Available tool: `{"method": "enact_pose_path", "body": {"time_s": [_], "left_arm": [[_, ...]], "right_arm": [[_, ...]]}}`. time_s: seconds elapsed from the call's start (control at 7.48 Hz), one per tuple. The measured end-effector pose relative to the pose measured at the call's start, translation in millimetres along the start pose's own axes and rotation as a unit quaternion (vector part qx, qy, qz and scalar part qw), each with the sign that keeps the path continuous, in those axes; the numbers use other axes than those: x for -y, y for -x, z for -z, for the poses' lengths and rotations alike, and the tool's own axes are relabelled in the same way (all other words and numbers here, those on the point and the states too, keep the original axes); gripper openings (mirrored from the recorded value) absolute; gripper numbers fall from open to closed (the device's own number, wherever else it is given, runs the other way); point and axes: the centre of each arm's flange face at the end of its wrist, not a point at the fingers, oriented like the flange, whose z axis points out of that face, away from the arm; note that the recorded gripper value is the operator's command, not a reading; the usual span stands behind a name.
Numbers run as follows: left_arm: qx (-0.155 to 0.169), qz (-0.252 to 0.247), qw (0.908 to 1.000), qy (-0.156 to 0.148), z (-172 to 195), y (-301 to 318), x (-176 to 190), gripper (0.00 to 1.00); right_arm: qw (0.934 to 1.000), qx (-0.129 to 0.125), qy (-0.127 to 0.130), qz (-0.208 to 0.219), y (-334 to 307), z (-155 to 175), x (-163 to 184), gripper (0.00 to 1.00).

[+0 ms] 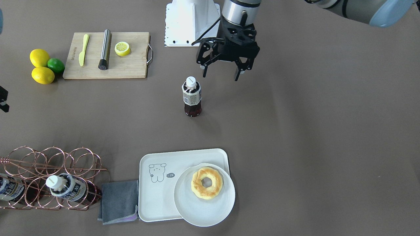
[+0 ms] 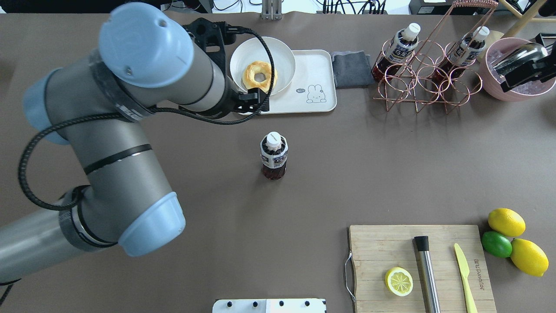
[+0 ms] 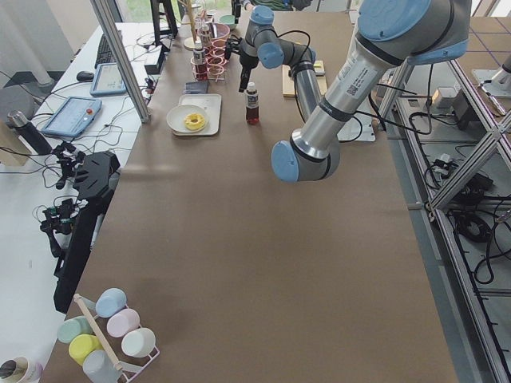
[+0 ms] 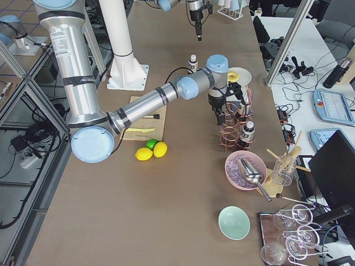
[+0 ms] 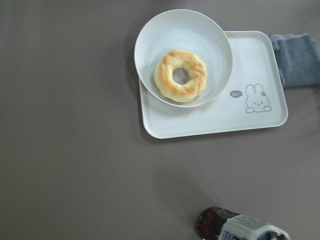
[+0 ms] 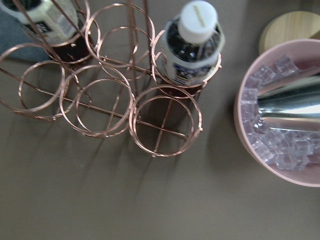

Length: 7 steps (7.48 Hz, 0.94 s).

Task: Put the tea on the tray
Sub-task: 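Grasp the tea bottle cap with the left gripper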

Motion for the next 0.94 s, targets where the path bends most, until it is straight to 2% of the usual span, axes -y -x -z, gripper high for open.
{"method": "enact_pose_path", "body": {"time_s": [0.4, 0.8, 0.94], "left_arm": [[0.005, 0.051, 0.9982, -0.031, -20.3, -57.3, -25.4, 0.99], [0.03, 0.033, 0.9971, -0.062, -49.8, -76.8, -66.4, 0.95], [0.038, 0.031, 0.9961, -0.073, -56.9, -77.4, -70.9, 0.88]], "right_arm": [[0.9998, -0.01, 0.015, 0.002, -79.8, -4.9, -36.3, 1.0], [0.9998, 0.004, -0.018, 0.006, -158.1, -44.4, -63.3, 1.0], [0.9997, 0.005, -0.024, 0.005, -168.4, -49.5, -66.8, 1.0]]}}
